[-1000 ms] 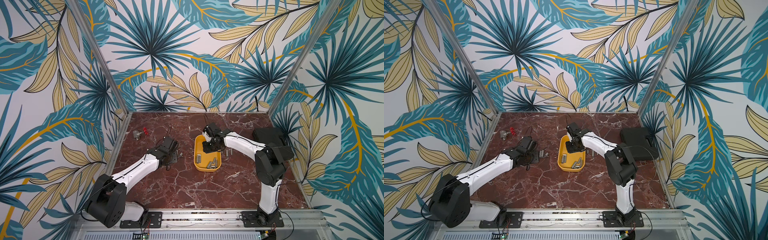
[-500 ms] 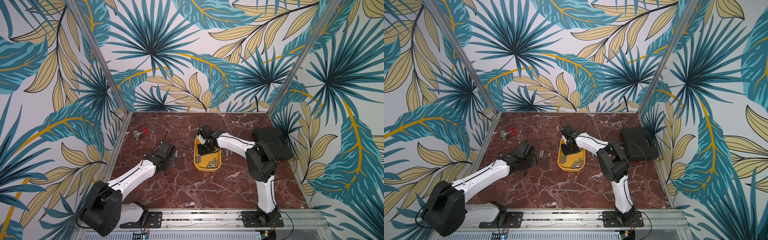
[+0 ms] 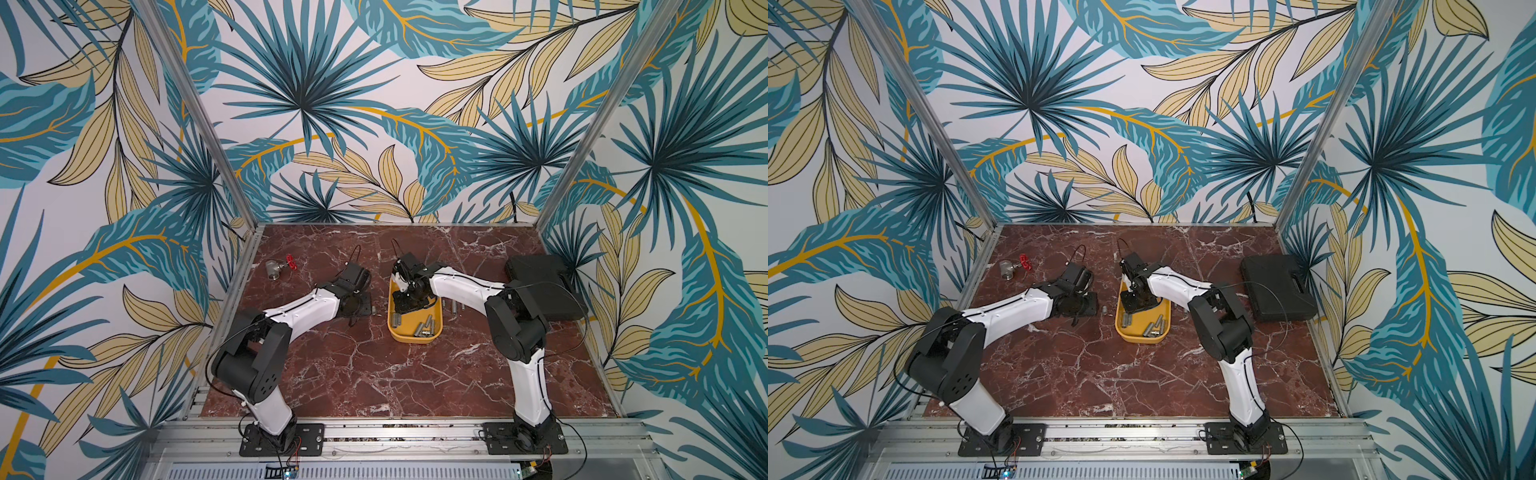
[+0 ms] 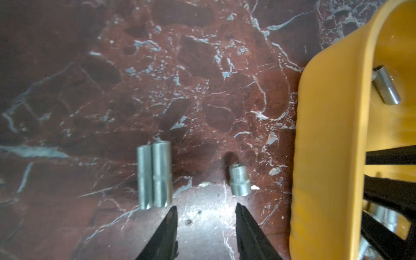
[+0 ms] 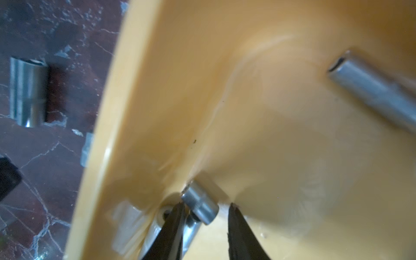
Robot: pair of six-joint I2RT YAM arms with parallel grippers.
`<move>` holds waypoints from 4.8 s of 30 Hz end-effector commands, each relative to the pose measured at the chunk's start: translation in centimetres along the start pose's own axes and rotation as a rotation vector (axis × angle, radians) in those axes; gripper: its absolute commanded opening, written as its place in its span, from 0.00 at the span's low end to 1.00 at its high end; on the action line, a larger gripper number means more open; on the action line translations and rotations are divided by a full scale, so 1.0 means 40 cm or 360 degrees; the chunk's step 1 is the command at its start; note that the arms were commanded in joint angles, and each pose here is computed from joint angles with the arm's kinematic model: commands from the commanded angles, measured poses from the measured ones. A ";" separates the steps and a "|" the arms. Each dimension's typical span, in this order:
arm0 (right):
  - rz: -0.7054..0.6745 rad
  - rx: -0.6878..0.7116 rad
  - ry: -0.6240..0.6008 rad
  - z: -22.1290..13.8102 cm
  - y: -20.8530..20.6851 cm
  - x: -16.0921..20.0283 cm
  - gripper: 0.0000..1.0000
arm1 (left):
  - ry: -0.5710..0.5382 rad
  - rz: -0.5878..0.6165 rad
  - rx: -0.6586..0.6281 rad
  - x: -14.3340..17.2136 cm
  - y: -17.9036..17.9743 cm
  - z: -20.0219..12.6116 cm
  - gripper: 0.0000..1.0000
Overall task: Take out the socket from the storage box
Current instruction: Adjust the socket head in the storage box, then place the socket head at the center of the board, then pick up the socket head from the storage box.
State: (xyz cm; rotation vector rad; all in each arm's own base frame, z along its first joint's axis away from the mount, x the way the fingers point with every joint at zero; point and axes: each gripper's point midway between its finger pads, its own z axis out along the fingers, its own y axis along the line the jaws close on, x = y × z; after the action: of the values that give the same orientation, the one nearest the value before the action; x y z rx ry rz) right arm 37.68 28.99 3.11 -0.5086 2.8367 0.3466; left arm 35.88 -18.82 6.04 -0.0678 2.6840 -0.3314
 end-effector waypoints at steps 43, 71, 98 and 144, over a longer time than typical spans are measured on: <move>0.0192 0.0131 0.0025 -0.010 -0.085 0.053 0.27 | -0.0125 0.0078 -0.0286 -0.109 0.137 -0.105 0.12; 0.0348 0.0018 -0.0080 -0.026 -0.048 -0.005 0.36 | 0.0120 -0.0073 -0.0251 -0.007 0.253 0.038 0.16; 0.0121 0.0055 -0.0010 0.000 -0.040 -0.015 0.34 | 0.0078 -0.0100 -0.0214 -0.023 0.239 0.014 0.36; 0.0175 0.0099 -0.0297 -0.190 -0.060 -0.073 0.10 | -0.0089 -0.0169 -0.0162 -0.016 0.229 -0.118 0.40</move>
State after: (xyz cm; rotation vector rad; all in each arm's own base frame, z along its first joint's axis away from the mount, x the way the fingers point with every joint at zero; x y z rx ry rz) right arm 38.86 26.91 5.47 -0.3721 2.7983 0.2679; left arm 35.17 -8.99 7.82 -0.2415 2.6595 -0.2046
